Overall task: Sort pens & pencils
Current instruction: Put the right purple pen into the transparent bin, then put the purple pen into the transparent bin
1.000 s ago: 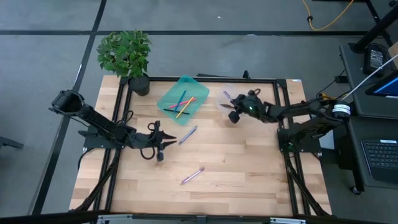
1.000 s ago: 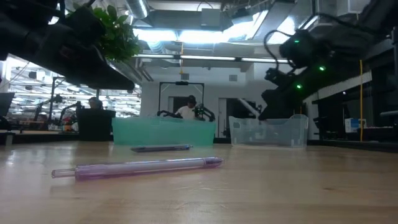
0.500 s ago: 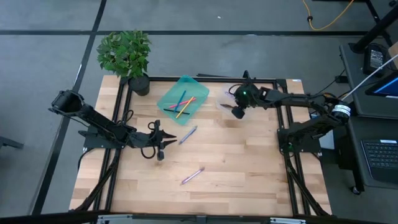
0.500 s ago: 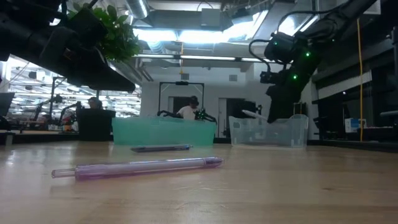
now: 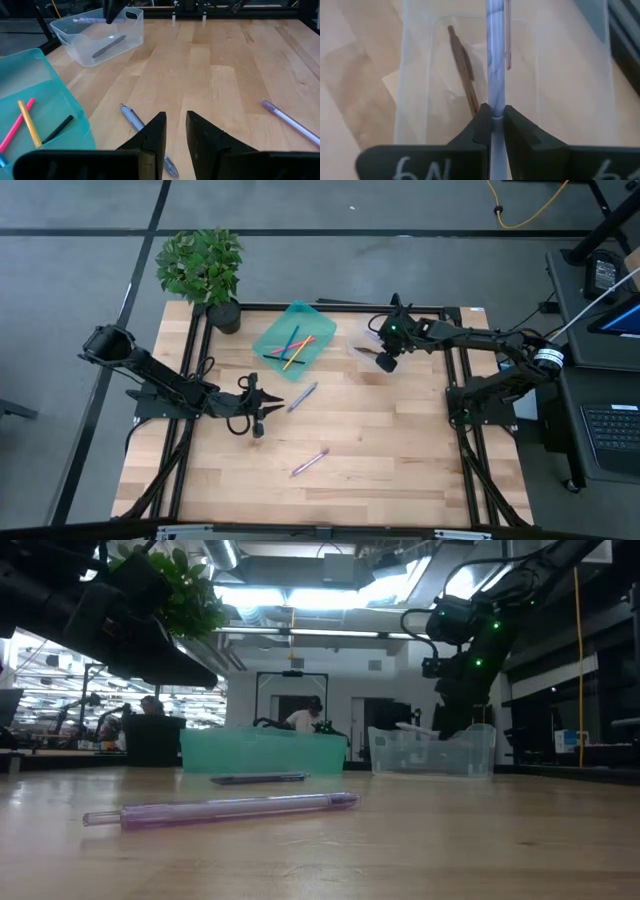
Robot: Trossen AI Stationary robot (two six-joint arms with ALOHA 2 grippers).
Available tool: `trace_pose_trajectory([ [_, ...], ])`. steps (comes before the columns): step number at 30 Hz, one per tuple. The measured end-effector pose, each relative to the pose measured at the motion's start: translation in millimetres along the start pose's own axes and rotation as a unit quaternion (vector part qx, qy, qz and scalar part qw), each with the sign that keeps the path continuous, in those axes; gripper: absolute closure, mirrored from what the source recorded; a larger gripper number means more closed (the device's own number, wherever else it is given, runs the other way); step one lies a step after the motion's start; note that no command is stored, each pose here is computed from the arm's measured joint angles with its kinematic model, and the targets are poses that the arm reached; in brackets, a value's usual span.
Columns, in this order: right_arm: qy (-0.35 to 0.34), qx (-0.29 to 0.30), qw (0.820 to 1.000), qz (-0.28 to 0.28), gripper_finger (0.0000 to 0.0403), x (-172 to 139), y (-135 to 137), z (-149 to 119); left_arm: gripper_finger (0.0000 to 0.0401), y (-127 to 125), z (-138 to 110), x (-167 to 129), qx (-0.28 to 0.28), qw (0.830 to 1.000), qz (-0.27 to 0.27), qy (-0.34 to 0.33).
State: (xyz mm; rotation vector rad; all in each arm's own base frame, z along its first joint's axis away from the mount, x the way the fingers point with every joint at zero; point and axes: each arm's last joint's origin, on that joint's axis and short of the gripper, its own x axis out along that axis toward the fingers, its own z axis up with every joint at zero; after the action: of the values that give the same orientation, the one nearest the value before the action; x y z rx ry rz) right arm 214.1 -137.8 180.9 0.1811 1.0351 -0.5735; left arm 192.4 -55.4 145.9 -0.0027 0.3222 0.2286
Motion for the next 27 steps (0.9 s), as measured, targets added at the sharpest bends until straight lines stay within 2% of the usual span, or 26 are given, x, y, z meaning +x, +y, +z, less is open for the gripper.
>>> trace_pose_trajectory([
  [7,0.000,0.004,1.000,0.007,0.0367,0.0,0.4,-0.1,0.0332,0.0,0.0,0.0,0.000,1.000,0.000,0.000],
  [13,-0.001,0.013,1.000,-0.001,0.0290,0.0,-0.1,0.3,0.0332,0.0,0.0,0.0,0.000,1.000,0.000,0.000],
  [17,-0.002,0.013,1.000,-0.002,0.0263,0.0,-0.1,0.3,0.0332,0.0,0.0,0.0,0.000,1.000,0.000,0.000],
  [19,-0.007,0.023,1.000,-0.003,0.0259,0.0,-0.2,1.4,0.0332,-0.4,1.3,0.0,-0.004,1.000,-0.003,-0.006],
  [23,-0.021,0.032,0.999,-0.020,0.0261,-3.7,-1.7,3.4,0.0332,-3.4,6.7,-0.3,-0.003,0.999,-0.045,-0.026],
  [27,-0.047,0.038,0.998,-0.003,0.0275,-14.4,-1.4,6.2,0.0332,-5.1,9.3,-0.6,-0.009,0.997,-0.068,-0.036],
])
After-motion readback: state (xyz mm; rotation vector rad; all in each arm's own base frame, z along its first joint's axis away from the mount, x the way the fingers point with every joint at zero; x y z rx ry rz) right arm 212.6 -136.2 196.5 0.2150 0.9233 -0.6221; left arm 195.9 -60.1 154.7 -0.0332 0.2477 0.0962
